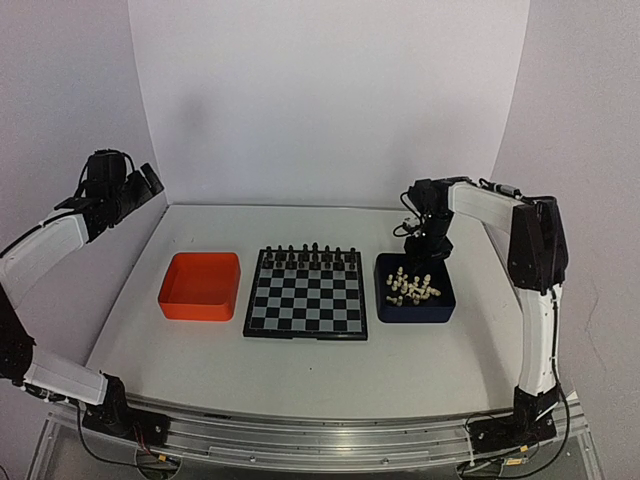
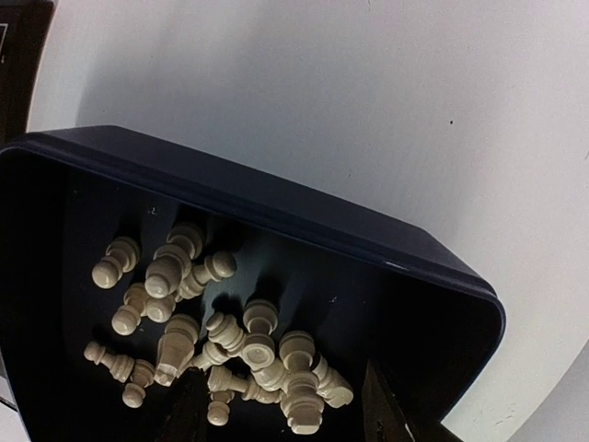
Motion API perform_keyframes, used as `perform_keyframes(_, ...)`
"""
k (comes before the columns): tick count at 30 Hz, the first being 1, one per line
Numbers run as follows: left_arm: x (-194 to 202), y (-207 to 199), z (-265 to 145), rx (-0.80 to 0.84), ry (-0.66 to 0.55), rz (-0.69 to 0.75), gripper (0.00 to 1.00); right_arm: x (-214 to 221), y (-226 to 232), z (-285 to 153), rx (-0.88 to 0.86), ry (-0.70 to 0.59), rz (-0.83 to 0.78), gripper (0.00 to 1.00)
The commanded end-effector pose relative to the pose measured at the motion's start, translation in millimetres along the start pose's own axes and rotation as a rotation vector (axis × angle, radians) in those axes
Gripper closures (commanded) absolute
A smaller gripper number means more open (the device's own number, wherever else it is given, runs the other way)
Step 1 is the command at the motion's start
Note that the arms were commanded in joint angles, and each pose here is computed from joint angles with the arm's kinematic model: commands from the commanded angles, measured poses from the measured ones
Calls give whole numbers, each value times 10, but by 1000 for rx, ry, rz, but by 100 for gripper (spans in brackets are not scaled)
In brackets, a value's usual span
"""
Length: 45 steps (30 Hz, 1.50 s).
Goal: Set up the chess pieces on the board
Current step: Pick up the chess piece from the storage box.
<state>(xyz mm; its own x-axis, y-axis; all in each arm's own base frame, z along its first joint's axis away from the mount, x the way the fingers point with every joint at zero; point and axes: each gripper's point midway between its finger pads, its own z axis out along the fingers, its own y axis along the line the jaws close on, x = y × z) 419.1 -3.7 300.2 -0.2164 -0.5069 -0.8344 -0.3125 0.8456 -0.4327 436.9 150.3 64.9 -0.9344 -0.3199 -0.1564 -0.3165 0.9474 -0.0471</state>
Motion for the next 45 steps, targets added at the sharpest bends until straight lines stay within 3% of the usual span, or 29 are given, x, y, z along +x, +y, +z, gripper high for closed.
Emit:
perform_keyframes(1, 24, 36, 6, -9, -8, -19, 0, 1, 109, 11, -52, 34, -37, 48)
perform_keyframes(12, 14, 63, 66, -34, -17, -10, 0, 8, 154, 158, -71, 73, -65, 60)
perform_keyframes(31, 0, 62, 75, -42, -15, 6, 0, 106, 207, 295, -85, 137, -85, 71)
perform_keyframes(45, 22, 77, 48, -41, -8, 6, 0, -31, 190, 88, -35, 74, -100, 93)
